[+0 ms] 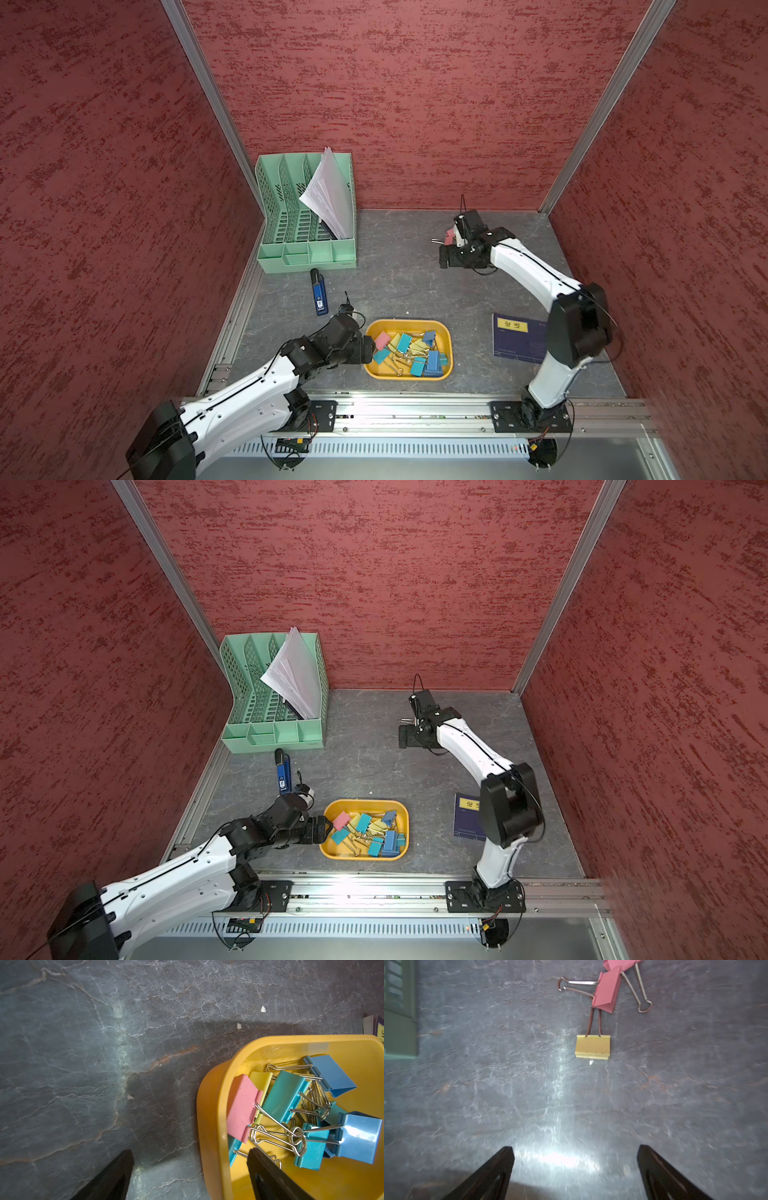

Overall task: Put the binder clips in the storage box
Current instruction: Pick up the binder clip at the center of the board.

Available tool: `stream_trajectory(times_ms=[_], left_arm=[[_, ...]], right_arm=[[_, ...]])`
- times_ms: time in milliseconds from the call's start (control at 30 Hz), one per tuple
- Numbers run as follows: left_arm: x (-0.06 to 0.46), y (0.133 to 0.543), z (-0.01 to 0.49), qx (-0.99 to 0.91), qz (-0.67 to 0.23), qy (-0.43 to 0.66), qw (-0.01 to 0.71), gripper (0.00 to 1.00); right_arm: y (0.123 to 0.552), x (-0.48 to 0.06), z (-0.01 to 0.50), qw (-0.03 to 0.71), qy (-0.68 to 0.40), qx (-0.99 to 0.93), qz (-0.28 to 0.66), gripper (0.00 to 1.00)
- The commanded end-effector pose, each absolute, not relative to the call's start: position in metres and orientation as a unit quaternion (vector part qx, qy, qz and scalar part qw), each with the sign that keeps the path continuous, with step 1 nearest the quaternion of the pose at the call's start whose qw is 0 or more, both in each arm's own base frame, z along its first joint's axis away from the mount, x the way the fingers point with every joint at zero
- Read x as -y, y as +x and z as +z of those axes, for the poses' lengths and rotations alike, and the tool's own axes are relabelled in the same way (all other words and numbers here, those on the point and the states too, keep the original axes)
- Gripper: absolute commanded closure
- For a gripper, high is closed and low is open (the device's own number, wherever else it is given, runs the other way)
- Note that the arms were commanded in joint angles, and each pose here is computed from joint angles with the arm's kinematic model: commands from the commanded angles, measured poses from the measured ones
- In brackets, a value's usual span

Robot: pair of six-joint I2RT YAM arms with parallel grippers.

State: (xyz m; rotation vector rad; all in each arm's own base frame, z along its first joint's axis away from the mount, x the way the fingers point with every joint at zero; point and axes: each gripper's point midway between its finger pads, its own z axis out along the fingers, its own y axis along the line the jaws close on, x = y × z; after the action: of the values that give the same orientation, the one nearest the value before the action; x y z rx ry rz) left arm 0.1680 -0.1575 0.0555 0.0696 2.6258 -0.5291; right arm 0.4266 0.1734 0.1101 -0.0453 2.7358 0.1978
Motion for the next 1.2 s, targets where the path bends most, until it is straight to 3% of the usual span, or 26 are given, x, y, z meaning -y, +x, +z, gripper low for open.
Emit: stream_trajectory(times_ms=[0, 333, 833, 967, 1167], left_arm=[[0.157, 0.17, 0.058, -0.952, -0.191, 0.025, 0.237, 0.1], [0.157, 0.17, 0.058, -0.952, -0.191, 0.025, 0.237, 0.1], [0.158, 0.17, 0.057, -0.953, -0.19, 0.026, 0.234, 0.1], [0.158, 0.171, 0.057, -0.953, -0.19, 0.025, 0.235, 0.1], [0.158, 0.17, 0.057, -0.953, -0.189, 0.025, 0.234, 0.1]], right_arm=[[0.442, -0.178, 0.089, 0.181, -0.002, -0.982, 0.053, 0.02], [0.473, -0.167, 0.06, 0.181, 0.008, -0.984, 0.003, 0.02], [0.502, -0.156, 0.037, 0.181, 0.032, -0.983, 0.002, 0.02], [0.504, -0.156, 0.029, 0.172, 0.034, -0.984, 0.003, 0.06], [0.502, -0.147, 0.024, 0.165, 0.041, -0.985, -0.006, 0.22]])
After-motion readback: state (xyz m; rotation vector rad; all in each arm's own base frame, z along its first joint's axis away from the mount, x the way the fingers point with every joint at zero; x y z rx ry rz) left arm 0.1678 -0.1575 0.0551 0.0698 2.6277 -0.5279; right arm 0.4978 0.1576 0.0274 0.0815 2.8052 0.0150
